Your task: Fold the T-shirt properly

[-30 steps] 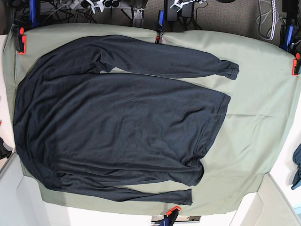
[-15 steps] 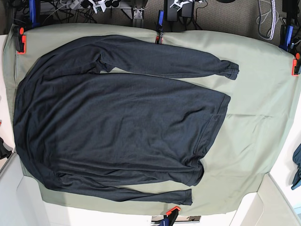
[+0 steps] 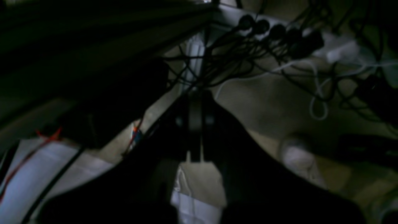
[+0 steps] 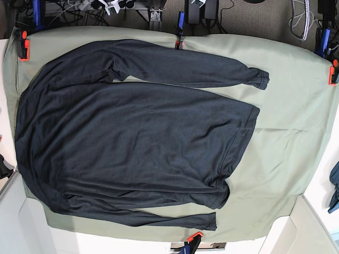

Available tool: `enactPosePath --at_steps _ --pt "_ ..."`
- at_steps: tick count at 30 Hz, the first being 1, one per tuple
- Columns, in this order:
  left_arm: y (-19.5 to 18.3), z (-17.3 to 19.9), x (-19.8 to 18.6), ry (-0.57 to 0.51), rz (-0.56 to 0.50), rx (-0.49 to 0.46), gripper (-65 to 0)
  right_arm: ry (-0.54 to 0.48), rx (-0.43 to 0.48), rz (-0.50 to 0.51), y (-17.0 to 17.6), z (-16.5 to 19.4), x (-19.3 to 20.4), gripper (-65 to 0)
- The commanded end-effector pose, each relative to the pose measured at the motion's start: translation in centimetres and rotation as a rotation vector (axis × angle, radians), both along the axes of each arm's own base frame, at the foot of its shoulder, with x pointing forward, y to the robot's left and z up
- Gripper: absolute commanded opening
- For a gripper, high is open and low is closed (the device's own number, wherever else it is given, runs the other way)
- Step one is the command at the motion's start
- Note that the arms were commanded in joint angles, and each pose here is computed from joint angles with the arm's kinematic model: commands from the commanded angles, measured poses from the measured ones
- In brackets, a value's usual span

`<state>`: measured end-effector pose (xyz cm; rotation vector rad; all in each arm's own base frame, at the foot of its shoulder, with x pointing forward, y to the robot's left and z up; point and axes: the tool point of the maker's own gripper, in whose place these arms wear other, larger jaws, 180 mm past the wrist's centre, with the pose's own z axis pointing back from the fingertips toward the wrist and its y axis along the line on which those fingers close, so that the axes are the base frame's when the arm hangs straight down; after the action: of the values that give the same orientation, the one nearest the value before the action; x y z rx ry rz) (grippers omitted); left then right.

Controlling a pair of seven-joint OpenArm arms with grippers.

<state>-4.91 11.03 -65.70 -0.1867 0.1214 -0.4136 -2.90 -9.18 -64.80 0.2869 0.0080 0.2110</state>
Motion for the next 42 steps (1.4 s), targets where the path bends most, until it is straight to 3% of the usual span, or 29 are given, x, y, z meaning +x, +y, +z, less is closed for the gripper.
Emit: enactPosePath --at_steps 1,5,9,14,23,27,30,32,34,36,38,40,42 --pt "0.5 0.2 -0.9 0.006 0.009 -0.001 -62.7 -0.004 0.018 0.002 -0.1 0.3 -0.8 -65.0" --pt "1.2 1.1 -1.1 -0.058 0.101 -0.012 -62.7 -0.054 0.128 -0.109 0.5 2.7 -2.0 -65.0" --pt "2.7 3.1 0.0 -0.169 0.23 -0.015 -62.7 -0.14 0.113 -0.186 -1.7 5.2 -2.4 -65.0" --pt "4.5 7.4 2.7 -0.329 0.297 -0.007 -62.7 -0.259 0.111 -0.203 -3.9 9.3 -1.1 -65.0" --pt "5.8 19.3 9.2 -0.628 0.336 -0.058 -62.7 -0.517 0.176 -0.12 -4.8 20.7 5.2 -65.0" --pt "6.7 24.5 12.3 -0.77 0.332 -0.053 -62.7 -0.619 0.188 -0.183 -5.6 25.8 9.6 -65.0" --pt "7.9 27.1 14.1 -0.818 0.322 -0.005 -62.1 -0.704 0.174 -0.252 -7.3 29.1 12.8 -65.0" --pt "8.3 28.8 15.1 -0.856 0.305 0.007 -56.9 -0.759 0.126 -0.288 -9.2 30.5 14.6 -65.0" --pt "8.5 30.0 15.9 -0.892 0.271 0.003 -47.5 -0.783 0.064 -0.36 -11.6 31.1 16.0 -55.4" --pt "9.2 30.7 16.6 -0.915 0.252 0.006 -37.6 -0.787 0.01 -0.402 -13.3 31.3 17.0 -41.4" --pt "9.6 31.0 17.2 -0.927 0.235 0.006 -31.6 -0.802 -0.019 -0.429 -14.3 31.6 18.0 -28.8" --pt "9.9 31.2 17.7 -0.936 0.209 0.011 -31.3 -0.822 -0.045 -0.459 -15.1 31.8 18.8 -23.0" --pt "10.0 31.4 18.0 -0.942 0.194 0.012 -31.3 -0.825 -0.068 -0.479 -15.8 31.5 19.4 -22.8"
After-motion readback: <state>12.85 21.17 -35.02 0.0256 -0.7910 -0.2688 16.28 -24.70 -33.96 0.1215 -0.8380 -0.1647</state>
